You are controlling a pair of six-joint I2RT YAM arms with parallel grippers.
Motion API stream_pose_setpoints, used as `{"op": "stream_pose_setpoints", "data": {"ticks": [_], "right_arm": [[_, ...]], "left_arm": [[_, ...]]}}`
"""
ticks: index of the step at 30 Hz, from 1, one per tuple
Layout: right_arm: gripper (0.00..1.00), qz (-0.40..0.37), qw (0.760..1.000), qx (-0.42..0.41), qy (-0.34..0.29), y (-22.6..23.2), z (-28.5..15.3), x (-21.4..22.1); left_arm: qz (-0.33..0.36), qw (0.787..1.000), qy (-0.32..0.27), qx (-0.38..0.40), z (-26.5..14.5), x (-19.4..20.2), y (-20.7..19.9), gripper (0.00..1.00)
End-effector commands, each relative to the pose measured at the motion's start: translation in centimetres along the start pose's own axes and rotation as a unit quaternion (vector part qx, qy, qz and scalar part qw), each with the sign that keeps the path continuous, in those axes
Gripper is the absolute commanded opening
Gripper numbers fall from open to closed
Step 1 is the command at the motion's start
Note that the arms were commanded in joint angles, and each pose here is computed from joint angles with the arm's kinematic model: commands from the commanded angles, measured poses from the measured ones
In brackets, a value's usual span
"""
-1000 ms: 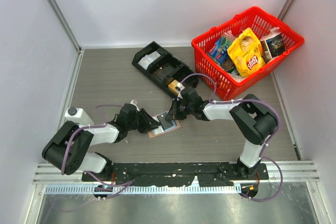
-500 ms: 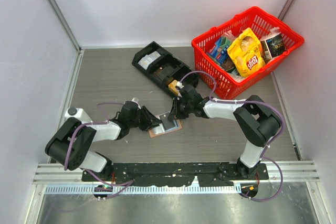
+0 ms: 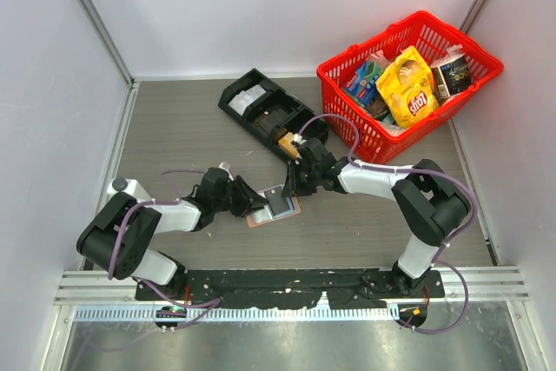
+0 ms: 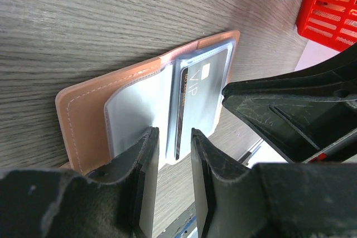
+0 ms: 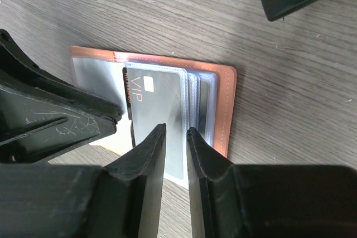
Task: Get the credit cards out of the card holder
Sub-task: Remove the credit card from the card holder.
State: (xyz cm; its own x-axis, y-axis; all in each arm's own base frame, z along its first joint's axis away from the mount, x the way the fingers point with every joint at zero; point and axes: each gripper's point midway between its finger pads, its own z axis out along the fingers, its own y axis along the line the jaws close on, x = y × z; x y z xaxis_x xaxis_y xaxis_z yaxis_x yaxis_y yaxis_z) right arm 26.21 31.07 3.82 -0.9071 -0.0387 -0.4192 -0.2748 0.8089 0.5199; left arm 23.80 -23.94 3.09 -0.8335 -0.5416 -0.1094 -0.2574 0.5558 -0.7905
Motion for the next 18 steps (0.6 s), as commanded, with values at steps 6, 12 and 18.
{"op": "stream_pose_setpoints", "data": {"ticks": [6,12,18], "right_arm": [[0.25,-0.024,0.999,-0.021,-0.013,1.3,-0.7,-1.3],[0.21,-0.018,0.999,-0.035,0.006,1.3,-0.1,-0.2],[0.2,-0.011,0.999,-0.036,0.015,0.9,0.2,0.8]], "left_arm": [[0.005,1.0,0.003,0.029,0.4,-0.4,-1.8,0.33],[0.004,1.0,0.004,0.03,0.5,-0.3,-1.8,0.33],[-0.007,0.999,0.005,0.042,0.5,-0.2,-2.0,0.33]]}}
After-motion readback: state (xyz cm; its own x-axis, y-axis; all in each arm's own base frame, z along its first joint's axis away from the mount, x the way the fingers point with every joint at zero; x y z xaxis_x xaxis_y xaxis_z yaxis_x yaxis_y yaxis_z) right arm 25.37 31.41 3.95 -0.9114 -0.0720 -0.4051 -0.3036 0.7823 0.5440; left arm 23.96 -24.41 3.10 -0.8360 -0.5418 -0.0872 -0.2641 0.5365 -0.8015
